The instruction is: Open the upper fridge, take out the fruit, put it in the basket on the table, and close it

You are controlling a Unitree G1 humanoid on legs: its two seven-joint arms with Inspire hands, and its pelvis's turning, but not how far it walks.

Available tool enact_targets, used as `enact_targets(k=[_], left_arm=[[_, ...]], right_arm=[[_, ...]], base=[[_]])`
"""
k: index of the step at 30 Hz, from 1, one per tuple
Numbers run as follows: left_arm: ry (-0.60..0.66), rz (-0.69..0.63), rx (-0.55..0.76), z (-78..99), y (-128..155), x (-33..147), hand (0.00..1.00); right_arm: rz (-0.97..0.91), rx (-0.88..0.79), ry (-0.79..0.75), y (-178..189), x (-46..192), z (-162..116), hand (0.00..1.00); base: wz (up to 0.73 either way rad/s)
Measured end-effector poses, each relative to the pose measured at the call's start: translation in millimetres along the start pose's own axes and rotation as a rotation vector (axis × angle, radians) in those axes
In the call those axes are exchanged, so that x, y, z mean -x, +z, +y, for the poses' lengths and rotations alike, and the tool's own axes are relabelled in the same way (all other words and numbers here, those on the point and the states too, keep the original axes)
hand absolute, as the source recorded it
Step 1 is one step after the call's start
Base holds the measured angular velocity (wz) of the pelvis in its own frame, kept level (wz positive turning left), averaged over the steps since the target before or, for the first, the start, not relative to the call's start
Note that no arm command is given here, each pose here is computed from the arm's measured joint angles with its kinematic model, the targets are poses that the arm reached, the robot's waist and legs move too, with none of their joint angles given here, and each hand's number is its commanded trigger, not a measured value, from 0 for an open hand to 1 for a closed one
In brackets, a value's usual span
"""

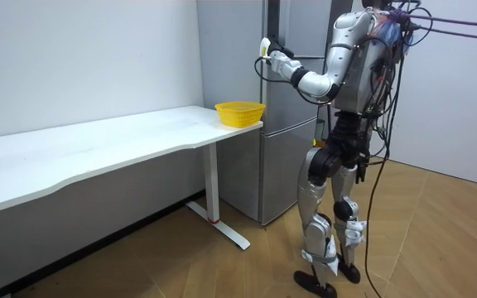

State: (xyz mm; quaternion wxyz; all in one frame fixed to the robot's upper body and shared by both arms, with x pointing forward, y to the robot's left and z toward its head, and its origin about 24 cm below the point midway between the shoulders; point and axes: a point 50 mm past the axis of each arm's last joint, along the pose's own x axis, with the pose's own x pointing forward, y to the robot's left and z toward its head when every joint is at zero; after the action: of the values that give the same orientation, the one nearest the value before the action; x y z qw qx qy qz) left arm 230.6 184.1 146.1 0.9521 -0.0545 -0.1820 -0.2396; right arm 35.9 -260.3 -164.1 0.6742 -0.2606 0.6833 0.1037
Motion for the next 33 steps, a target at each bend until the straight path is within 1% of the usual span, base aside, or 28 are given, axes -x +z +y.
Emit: enact_targets(k=[1, 2, 11, 25, 33], left_arm=[[-0.005, 0.002, 0.000, -0.2, 0, 0.2, 0.62], [0.003, 0.019, 0.007, 0.7, -3, 0.6, 0.00], [-0.028, -0.007, 0.019, -3.8, 1, -1.4, 0.00], [-0.091, 0.002, 0.011, -9.6, 2, -3.3, 0.00], [-0.115, 0.006, -0.014, -8.8, 5, -5.8, 0.00]], right_arm=[[0.002, 0.000, 0.001, -1, 0, 0, 0.00], [0.001, 0.001, -0.001, 0, 0, 0, 0.00], [-0.005, 0.006, -0.006, 1, 0, -2, 0.00], [-0.010, 0.009, 0.005, 3, 0, -3, 0.00], [-0.008, 0.042, 0.018, 4, 1, -5, 0.00]], base=[[0.13], [0.13], [0.02], [0.00], [0.05]])
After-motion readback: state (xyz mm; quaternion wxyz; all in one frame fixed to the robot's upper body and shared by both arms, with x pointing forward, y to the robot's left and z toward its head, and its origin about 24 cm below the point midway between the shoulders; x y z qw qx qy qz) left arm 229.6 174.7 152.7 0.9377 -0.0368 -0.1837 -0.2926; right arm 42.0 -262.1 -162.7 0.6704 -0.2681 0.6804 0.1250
